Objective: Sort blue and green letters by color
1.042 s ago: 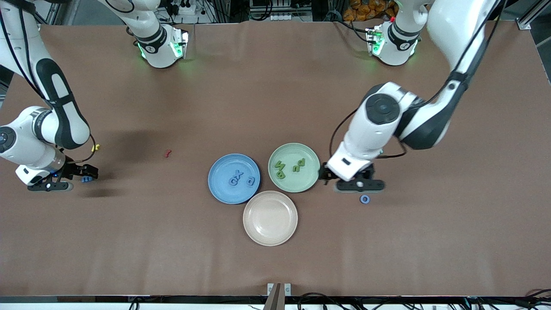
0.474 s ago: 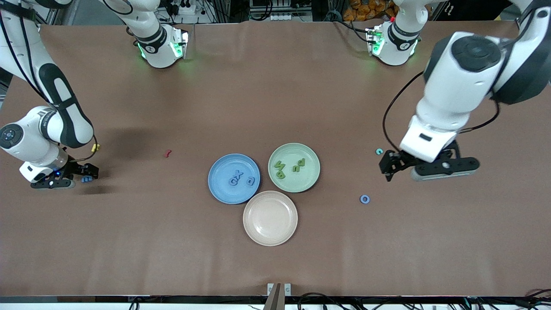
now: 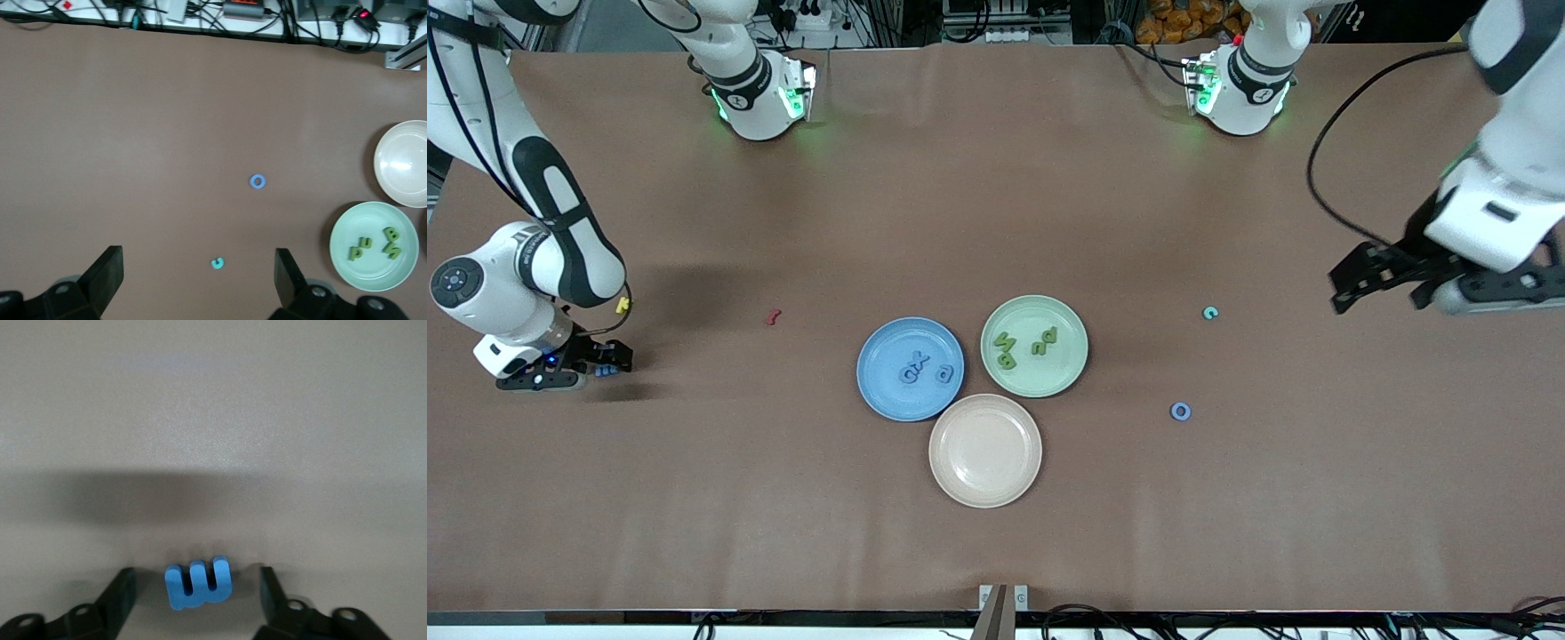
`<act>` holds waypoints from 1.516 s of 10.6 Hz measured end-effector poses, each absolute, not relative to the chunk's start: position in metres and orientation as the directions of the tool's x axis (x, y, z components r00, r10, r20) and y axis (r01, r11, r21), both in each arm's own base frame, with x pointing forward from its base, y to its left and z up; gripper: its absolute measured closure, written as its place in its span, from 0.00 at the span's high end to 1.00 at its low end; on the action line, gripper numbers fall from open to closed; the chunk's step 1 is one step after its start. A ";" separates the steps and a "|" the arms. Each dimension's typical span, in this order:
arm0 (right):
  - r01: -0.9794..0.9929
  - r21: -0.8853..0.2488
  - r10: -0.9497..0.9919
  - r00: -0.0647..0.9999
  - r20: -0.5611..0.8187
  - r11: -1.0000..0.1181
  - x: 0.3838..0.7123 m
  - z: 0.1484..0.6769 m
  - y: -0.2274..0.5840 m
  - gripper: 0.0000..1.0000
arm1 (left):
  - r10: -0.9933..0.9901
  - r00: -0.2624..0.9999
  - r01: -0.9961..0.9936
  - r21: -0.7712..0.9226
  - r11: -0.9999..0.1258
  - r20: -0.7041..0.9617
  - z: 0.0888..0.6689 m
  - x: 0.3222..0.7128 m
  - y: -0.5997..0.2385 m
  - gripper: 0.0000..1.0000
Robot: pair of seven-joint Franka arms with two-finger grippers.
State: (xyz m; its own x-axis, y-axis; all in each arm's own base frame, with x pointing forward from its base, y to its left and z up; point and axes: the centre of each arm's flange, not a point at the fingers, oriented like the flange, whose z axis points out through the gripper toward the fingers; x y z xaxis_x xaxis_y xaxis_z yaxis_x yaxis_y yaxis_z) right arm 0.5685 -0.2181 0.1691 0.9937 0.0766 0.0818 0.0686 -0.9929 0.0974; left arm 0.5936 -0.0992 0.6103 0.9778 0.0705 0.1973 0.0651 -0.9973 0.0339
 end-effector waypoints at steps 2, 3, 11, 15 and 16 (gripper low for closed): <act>0.071 0.096 0.080 0.993 0.086 -0.993 0.570 0.171 -0.216 0.52 | 0.091 0.980 0.090 0.012 -0.996 0.177 0.624 0.582 -0.073 1.00; 0.069 0.099 0.078 0.993 0.091 -0.993 0.571 0.173 -0.217 0.44 | 0.099 0.981 0.100 0.007 -0.995 0.166 0.626 0.579 -0.069 1.00; -0.017 0.011 -0.016 0.993 0.120 -1.000 0.597 0.209 -0.208 0.41 | 0.135 0.985 0.137 -0.011 -0.991 0.112 0.639 0.566 -0.049 1.00; -0.141 -0.089 -0.155 0.973 0.170 -0.986 0.639 0.237 -0.091 0.41 | 0.150 0.983 0.152 -0.014 -0.988 0.107 0.642 0.562 -0.040 1.00; -0.162 -0.107 -0.178 0.969 0.170 -0.981 0.646 0.241 -0.045 0.41 | 0.148 0.983 0.151 -0.014 -0.988 0.106 0.642 0.562 -0.041 1.00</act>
